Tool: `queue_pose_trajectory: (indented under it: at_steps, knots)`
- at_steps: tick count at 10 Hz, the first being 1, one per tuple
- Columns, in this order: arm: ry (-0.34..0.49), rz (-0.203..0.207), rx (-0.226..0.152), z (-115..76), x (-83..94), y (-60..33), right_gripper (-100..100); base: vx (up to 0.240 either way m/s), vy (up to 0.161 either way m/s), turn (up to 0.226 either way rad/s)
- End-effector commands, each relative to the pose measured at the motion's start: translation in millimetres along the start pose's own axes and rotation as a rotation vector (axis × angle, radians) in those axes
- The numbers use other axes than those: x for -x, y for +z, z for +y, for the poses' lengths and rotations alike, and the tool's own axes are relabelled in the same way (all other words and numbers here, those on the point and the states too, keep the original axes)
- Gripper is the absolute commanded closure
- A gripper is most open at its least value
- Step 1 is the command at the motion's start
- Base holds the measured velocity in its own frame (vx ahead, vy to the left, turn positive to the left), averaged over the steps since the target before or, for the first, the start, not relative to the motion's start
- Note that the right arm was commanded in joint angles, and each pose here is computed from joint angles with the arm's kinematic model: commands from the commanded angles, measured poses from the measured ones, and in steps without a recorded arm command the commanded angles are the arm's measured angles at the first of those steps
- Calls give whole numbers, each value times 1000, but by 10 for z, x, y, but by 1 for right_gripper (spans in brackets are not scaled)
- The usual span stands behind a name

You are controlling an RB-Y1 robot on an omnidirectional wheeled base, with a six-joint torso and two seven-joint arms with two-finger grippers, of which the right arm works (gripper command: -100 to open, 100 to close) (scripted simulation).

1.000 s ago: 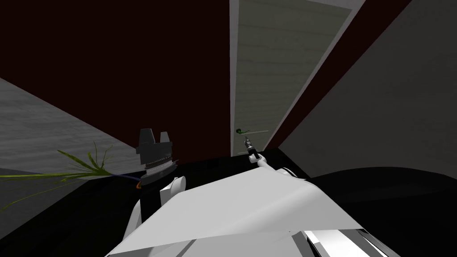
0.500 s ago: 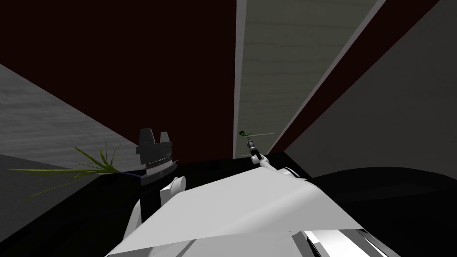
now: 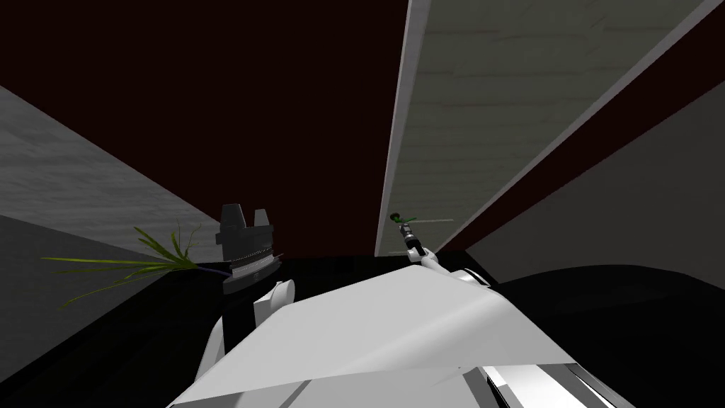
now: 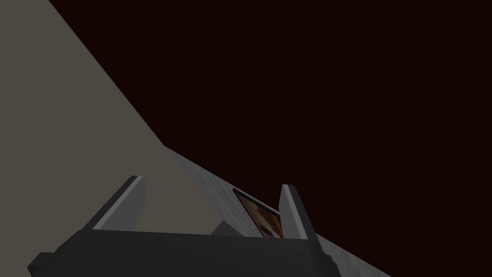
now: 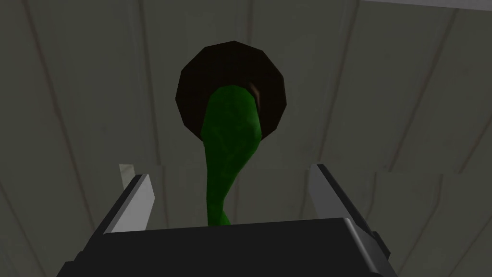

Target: Pull the door open

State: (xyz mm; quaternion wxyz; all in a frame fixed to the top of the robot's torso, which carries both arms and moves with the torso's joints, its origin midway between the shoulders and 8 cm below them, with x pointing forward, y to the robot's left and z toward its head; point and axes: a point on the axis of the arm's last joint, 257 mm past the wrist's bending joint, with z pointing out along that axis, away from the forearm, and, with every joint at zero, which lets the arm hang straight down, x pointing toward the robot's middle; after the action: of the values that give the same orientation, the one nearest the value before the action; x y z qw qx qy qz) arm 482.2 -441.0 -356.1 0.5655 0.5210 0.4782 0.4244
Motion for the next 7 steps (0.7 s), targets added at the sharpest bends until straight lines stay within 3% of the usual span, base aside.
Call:
queue_pose_trajectory:
  at_steps: [1, 2, 4, 5, 7]
  knots:
    - [1, -12, 2, -10, 110, -20, -100, 95, -2, 35]
    - [0, -29, 1, -18, 278, -67, -100, 139, -27, 133]
    - [0, -27, 2, -14, 252, -42, -100, 86, -7, 40]
    - [0, -27, 2, -14, 252, -42, 100, -5, -2, -1]
    - [0, -27, 2, -14, 252, -42, 100, -14, -2, 0]
